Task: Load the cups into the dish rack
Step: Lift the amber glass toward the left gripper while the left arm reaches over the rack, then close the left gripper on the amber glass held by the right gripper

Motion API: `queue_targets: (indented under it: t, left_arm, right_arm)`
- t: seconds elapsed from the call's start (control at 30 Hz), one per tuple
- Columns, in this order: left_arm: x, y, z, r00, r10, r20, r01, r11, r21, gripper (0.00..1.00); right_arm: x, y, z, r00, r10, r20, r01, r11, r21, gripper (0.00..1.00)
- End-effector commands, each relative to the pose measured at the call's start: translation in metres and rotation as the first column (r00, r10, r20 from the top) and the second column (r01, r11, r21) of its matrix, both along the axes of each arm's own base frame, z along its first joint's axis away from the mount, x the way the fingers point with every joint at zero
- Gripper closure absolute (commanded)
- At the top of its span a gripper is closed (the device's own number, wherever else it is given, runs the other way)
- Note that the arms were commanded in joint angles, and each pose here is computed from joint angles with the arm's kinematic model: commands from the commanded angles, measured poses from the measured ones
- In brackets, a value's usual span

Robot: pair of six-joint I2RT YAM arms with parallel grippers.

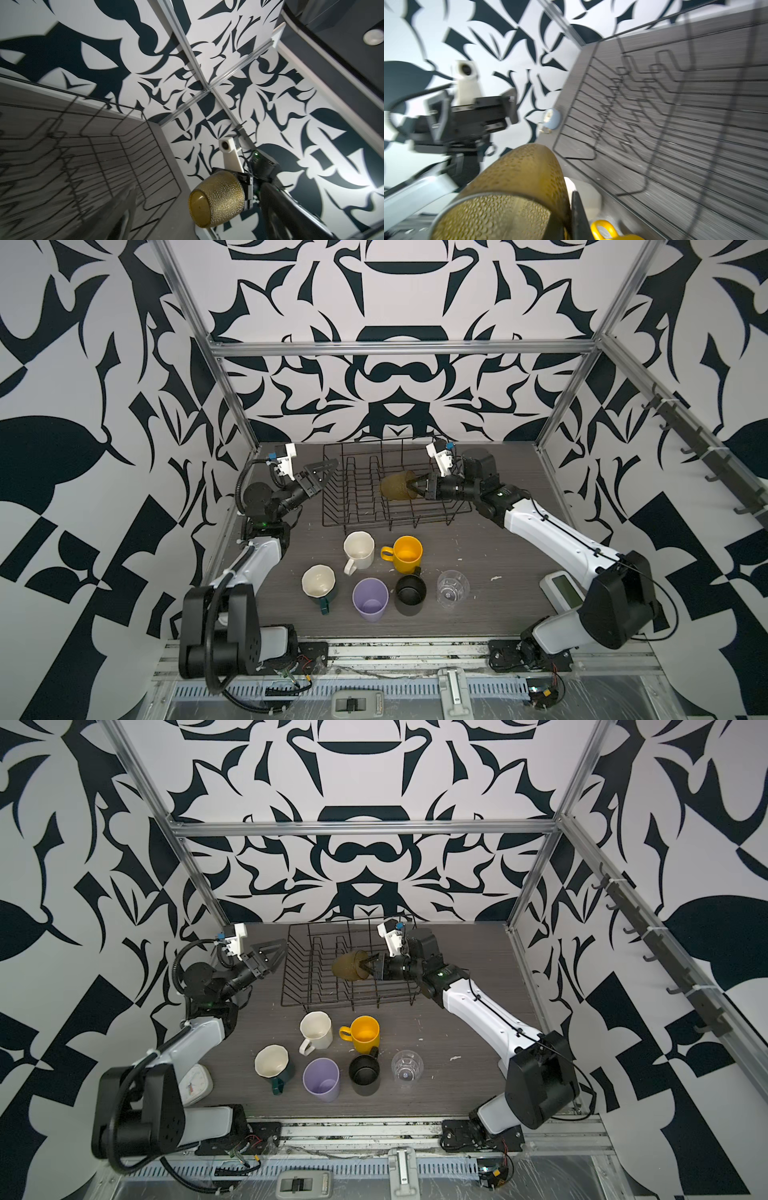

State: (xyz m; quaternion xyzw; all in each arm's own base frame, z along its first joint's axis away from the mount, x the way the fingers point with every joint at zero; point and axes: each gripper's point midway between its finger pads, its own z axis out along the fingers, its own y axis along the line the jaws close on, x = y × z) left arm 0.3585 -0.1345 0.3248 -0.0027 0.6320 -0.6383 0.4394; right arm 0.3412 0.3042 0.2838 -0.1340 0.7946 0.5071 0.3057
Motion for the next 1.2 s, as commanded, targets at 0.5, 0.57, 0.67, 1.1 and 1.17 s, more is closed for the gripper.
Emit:
queue_targets:
  t: [0.5,0.57,0.67,1.1,1.17]
  left_arm:
    - [-0.042,-0.064,0.026,0.940,-0.308,0.150,0.310,0.951,0.007,0.07]
    - [-0.043,-0.064,0.027,0.939,-0.306,0.154,0.308,0.951,0.007,0.07]
    - [-0.044,-0.065,0.027,0.938,-0.309,0.157,0.311,0.950,0.010,0.07]
    - [-0.059,-0.071,0.032,0.924,-0.333,0.187,0.334,0.942,0.027,0.07]
    - [-0.062,-0.072,0.033,0.920,-0.340,0.195,0.341,0.940,0.033,0.07]
  right_arm:
    - [-0.015,0.038,0.077,0.973,0.189,0.135,-0.215,0.953,0.212,1.00]
    - [-0.018,0.041,0.078,0.971,0.196,0.136,-0.221,0.952,0.211,1.00]
    - [-0.022,0.047,0.079,0.968,0.210,0.138,-0.236,0.948,0.211,1.00]
    - [-0.020,0.065,0.079,0.962,0.235,0.137,-0.260,0.942,0.214,1.00]
    - [-0.017,0.067,0.078,0.963,0.237,0.132,-0.261,0.941,0.215,1.00]
